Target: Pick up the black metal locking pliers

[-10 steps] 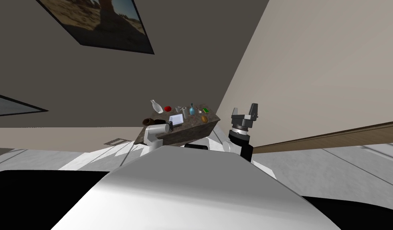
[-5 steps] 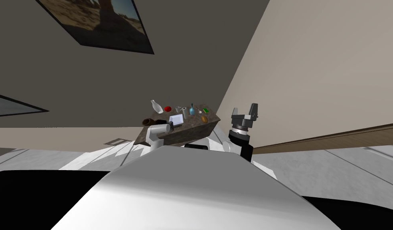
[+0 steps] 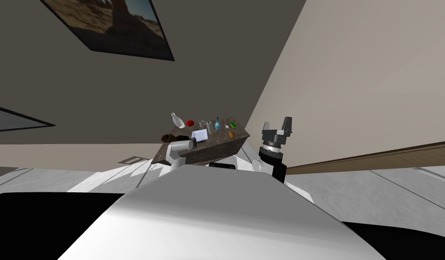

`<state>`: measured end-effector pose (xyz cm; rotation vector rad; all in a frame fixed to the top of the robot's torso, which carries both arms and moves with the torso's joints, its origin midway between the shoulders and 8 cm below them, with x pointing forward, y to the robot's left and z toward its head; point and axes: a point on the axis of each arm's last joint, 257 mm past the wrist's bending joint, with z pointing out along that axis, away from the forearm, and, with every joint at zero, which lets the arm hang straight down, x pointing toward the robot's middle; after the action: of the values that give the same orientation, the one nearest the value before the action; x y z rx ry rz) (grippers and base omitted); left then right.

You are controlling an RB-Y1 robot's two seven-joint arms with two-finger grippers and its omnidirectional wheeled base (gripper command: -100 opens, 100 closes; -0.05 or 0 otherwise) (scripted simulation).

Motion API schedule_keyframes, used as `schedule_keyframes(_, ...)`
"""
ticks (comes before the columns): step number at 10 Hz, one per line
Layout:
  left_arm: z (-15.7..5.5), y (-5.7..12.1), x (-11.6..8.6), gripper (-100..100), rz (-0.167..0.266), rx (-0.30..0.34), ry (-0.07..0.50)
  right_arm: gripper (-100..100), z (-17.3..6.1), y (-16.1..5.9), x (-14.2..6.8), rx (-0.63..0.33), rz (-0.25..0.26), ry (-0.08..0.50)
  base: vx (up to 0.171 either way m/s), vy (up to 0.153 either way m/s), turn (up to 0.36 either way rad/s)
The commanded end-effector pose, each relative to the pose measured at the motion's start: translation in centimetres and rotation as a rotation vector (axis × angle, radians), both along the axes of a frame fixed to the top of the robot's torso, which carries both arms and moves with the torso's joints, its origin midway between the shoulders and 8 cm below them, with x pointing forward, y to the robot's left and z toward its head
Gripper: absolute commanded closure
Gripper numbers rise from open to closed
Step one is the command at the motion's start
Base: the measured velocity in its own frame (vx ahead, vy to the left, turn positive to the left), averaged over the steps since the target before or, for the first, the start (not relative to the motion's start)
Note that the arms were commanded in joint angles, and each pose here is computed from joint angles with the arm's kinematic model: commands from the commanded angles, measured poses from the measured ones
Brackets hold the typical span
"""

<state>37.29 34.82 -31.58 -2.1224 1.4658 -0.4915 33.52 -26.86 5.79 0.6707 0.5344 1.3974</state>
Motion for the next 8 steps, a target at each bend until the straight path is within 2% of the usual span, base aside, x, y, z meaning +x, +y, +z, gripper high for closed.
schedule_keyframes(1,0.0,0.0,0.0,100,0.0,0.0,0.0,0,0.0,0.0,0.0,0.0,0.0,0.0,0.0,0.0,0.0)
schedule_keyframes(2,0.0,0.0,0.0,100,0.0,0.0,0.0,0,0.0,0.0,0.0,0.0,0.0,0.0,0.0,0.0,0.0)
schedule_keyframes(3,0.0,0.0,0.0,0,0.0,0.0,0.0,0,0.0,0.0,0.0,0.0,0.0,0.0,0.0,0.0,0.0)
schedule_keyframes(4,0.8,0.0,-0.4,100,0.001,0.001,0.0,0,0.0,0.0,0.0,0.0,0.0,0.0,-0.011,-0.007,-0.017)
schedule_keyframes(6,1.6,-0.1,-0.9,100,0.003,0.001,0.0,0,0.0,0.0,0.0,0.0,0.0,0.0,-0.021,-0.011,-0.015)
schedule_keyframes(7,1.3,0.0,-0.7,100,0.002,0.001,-0.002,0,0.0,0.0,0.0,0.0,0.0,0.0,-0.011,-0.003,-0.001)
schedule_keyframes(8,1.3,0.0,-0.7,0,0.002,0.001,0.0,0,0.0,0.0,0.0,0.0,0.0,0.0,0.0,0.0,0.0)
